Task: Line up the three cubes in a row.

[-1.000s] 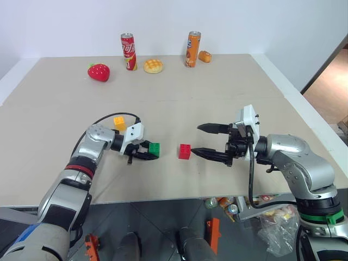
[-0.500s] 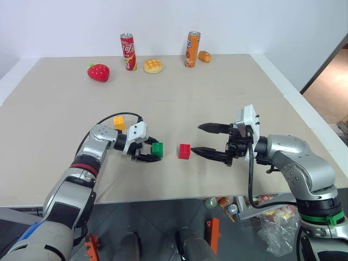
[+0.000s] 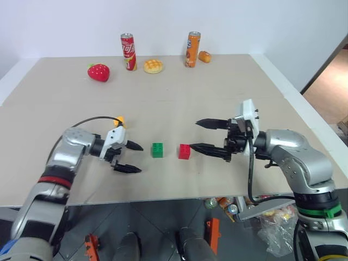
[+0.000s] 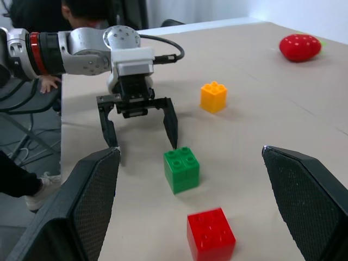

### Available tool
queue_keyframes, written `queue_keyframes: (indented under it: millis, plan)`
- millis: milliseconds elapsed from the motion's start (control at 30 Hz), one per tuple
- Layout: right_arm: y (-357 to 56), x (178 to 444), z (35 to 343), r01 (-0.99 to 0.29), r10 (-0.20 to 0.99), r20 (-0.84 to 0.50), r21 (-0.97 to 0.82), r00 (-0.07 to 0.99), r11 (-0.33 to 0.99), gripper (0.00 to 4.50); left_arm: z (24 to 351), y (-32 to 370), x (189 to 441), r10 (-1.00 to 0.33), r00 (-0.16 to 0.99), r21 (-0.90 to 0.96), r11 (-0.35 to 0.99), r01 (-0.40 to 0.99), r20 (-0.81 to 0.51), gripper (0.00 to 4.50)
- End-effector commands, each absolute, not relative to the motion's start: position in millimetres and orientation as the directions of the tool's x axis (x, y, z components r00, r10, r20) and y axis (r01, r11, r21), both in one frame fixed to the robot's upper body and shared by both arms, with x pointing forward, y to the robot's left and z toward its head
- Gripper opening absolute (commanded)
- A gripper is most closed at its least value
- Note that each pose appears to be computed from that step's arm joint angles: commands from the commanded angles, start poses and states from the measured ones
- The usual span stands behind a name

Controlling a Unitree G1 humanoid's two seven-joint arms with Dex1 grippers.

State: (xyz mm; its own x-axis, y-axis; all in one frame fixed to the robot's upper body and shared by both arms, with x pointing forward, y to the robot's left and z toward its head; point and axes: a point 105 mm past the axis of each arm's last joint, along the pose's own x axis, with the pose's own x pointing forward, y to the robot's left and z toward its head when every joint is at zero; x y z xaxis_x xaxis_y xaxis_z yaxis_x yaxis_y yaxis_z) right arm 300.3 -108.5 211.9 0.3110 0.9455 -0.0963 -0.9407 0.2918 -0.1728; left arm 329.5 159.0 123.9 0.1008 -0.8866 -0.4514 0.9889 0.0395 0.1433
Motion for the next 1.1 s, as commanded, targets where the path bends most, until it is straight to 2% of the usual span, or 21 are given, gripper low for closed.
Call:
queue_keyframes:
  millis: [33, 133, 300, 500, 667, 933, 1100]
  plan:
    - [-104, 301, 223, -0.936, 0.952, -0.066, -0.218, 0.298, 0.277, 4.35, 158, 175, 337, -0.898, 0.269, 0.225, 0.198, 0.954, -0.349, 4.43]
    - [-101, 305, 224, -0.930, 0.950, -0.054, -0.227, 0.309, 0.289, 4.35, 181, 194, 351, -0.855, 0.468, 0.233, 0.420, 0.877, -0.222, 4.43]
    - [-98, 322, 222, -0.903, 0.925, -0.034, -0.235, 0.378, 0.360, 4.35, 211, 220, 355, -0.735, 0.677, 0.170, 0.665, 0.727, -0.022, 4.43]
    - [-89, 323, 219, -0.915, 0.938, -0.036, -0.236, 0.345, 0.328, 4.35, 189, 246, 354, -0.574, 0.816, 0.165, 0.800, 0.577, -0.069, 4.43]
    - [-86, 322, 220, -0.919, 0.943, -0.029, -0.235, 0.331, 0.316, 4.35, 164, 255, 361, -0.495, 0.861, 0.166, 0.845, 0.509, -0.118, 4.43]
    - [-86, 319, 221, -0.920, 0.944, -0.025, -0.232, 0.330, 0.315, 4.35, 146, 253, 372, -0.531, 0.831, 0.153, 0.818, 0.554, -0.168, 4.43]
    - [-83, 317, 226, -0.919, 0.946, -0.013, -0.242, 0.325, 0.313, 4.35, 139, 252, 390, -0.537, 0.818, 0.155, 0.808, 0.569, -0.205, 4.43]
